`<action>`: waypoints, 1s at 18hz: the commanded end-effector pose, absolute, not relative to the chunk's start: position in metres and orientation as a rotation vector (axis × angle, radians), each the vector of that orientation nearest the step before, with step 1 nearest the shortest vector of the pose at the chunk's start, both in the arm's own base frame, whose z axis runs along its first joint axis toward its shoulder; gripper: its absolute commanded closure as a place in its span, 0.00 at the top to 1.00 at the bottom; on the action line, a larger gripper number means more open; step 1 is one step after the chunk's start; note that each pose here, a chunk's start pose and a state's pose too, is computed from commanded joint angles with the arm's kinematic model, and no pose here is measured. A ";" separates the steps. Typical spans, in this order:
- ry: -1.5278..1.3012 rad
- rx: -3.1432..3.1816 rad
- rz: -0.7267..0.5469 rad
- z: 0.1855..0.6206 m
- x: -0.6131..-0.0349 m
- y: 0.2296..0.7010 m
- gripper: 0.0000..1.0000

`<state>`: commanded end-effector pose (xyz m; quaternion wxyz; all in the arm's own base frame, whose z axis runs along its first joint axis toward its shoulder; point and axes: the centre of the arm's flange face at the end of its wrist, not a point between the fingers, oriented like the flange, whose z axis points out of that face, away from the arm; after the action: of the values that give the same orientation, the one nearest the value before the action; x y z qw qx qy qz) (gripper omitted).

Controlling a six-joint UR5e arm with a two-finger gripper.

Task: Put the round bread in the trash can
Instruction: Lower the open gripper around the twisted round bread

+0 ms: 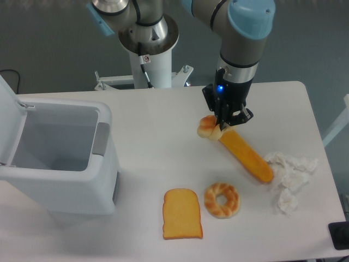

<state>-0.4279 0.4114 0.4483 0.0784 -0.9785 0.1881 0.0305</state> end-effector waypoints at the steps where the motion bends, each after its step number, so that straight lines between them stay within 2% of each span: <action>1: 0.567 -2.930 0.085 0.445 -0.427 0.412 0.09; 14: 0.508 -2.920 0.092 0.453 -0.426 0.417 0.09; 18: 0.399 -2.877 0.095 0.461 -0.428 0.422 0.09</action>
<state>-0.4281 0.4218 0.4607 0.1174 -0.9832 0.1363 0.0324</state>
